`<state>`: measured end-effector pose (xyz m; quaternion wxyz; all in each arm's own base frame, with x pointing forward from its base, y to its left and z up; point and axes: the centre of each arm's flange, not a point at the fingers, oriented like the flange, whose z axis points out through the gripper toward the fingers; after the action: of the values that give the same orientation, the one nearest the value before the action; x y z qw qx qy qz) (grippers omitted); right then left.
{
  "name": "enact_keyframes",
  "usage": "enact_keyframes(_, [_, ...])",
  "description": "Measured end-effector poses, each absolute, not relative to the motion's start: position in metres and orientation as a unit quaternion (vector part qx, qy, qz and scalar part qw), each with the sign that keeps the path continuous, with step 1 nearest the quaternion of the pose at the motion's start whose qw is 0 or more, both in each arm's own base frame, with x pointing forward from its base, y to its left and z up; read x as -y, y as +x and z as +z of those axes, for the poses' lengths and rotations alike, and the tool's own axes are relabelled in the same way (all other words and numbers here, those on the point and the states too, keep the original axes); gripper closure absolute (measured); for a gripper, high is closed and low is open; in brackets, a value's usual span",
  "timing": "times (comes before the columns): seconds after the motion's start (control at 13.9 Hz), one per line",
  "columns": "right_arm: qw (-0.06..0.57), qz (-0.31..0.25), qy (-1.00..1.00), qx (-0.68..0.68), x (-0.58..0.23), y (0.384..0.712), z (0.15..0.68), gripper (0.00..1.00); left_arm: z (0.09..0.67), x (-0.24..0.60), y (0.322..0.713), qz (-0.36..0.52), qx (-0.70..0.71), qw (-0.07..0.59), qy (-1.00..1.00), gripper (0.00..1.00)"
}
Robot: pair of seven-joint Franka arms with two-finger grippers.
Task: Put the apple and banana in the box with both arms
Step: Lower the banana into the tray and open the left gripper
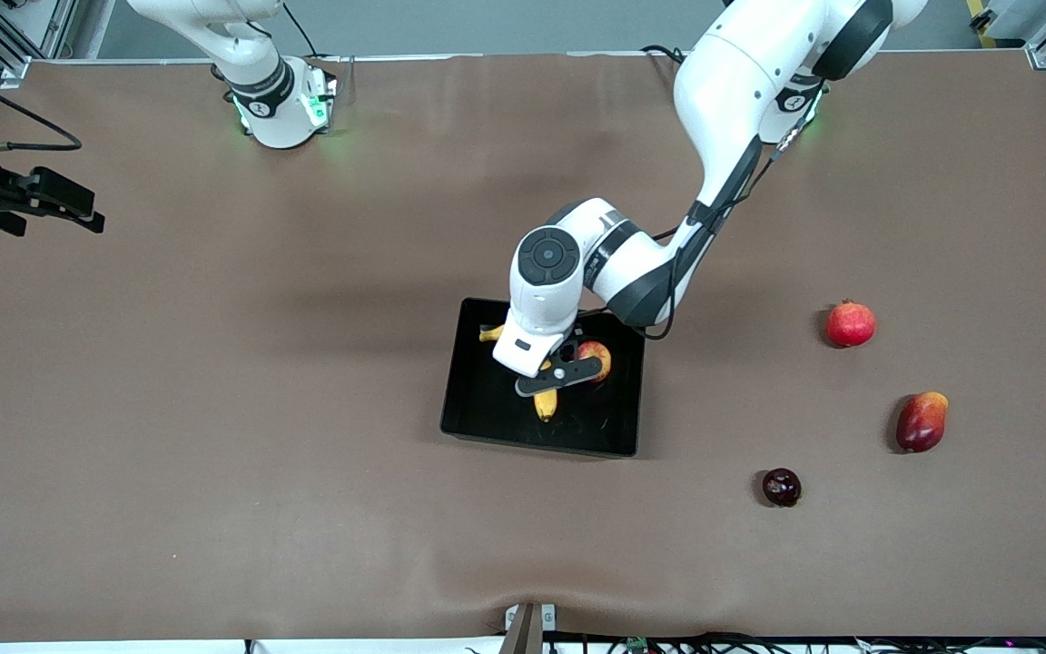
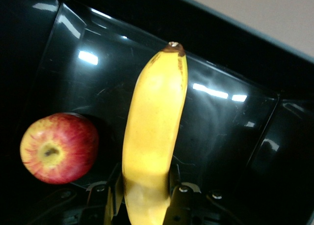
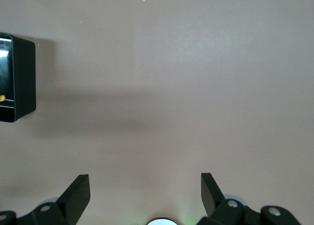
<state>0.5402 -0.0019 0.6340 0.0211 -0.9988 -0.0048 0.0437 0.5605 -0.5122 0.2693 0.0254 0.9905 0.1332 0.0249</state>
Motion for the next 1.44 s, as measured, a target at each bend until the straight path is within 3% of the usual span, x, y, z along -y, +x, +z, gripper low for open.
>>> enact_keyframes(1.44, [0.021,0.044,-0.999,0.005,0.002,0.540,0.634,0.00,0.201,0.525,0.554,0.027,-0.123,0.046,0.991,0.60])
